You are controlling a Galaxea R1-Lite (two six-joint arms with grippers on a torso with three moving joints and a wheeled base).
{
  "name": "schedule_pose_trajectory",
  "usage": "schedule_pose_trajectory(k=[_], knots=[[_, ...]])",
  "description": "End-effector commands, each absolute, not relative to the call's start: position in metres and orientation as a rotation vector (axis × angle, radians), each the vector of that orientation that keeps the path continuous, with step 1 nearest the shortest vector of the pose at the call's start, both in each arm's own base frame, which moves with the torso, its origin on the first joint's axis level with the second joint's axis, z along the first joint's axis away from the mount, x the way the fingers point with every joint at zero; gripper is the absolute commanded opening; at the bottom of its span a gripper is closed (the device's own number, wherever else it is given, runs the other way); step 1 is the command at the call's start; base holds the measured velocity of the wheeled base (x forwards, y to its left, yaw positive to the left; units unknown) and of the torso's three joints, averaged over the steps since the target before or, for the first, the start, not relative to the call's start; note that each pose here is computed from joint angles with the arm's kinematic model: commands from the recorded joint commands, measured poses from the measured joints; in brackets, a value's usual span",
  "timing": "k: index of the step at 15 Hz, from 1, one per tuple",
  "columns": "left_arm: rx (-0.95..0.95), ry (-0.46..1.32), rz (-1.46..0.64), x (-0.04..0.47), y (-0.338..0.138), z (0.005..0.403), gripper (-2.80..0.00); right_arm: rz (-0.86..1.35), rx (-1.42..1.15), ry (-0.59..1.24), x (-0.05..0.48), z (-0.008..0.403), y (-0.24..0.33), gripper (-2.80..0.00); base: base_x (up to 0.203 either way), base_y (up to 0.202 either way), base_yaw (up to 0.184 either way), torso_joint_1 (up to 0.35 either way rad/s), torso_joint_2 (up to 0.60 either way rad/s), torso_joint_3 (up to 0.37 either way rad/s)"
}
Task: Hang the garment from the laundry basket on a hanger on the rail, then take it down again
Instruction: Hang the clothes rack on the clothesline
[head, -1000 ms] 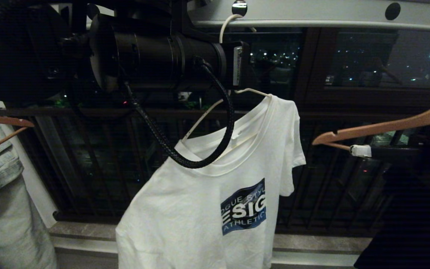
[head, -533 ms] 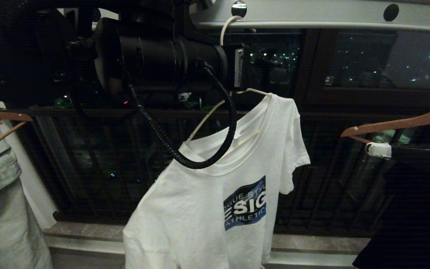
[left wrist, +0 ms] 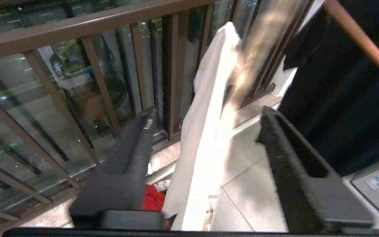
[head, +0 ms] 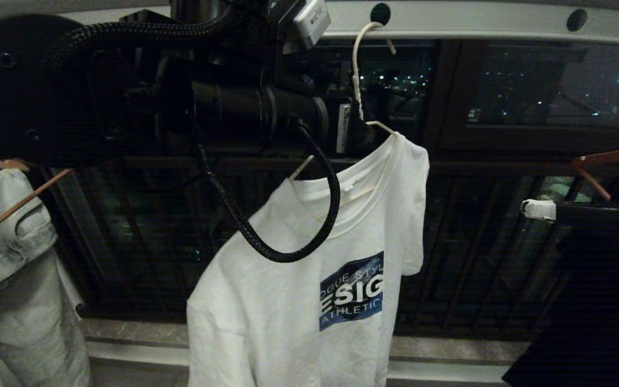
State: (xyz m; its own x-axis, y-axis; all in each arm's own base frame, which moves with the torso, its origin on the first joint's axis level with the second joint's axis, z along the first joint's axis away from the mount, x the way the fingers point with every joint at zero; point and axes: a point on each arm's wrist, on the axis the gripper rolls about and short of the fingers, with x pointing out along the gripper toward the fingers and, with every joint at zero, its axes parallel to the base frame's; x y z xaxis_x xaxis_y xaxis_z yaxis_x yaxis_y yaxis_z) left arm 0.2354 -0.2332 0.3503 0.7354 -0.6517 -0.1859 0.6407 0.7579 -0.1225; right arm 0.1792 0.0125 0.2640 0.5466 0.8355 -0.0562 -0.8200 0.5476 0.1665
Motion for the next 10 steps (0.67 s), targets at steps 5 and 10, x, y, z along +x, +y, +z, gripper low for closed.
schedule_pose_trajectory(k=[5,10], knots=[[-0.08,0.186,-0.709,0.193,-0.19,0.366,0.0,0.965,0.137,0.146,0.186,0.261,0.008,-2.8,0.0,0.0,0.0,0.0,0.0,0.0],[-0.126,0.156,-0.688,0.156,-0.145,0.372,-2.8,0.94,0.132,0.134,0.185,0.264,0.003,-2.8,0.0,0.0,0.0,0.0,0.0,0.0]])
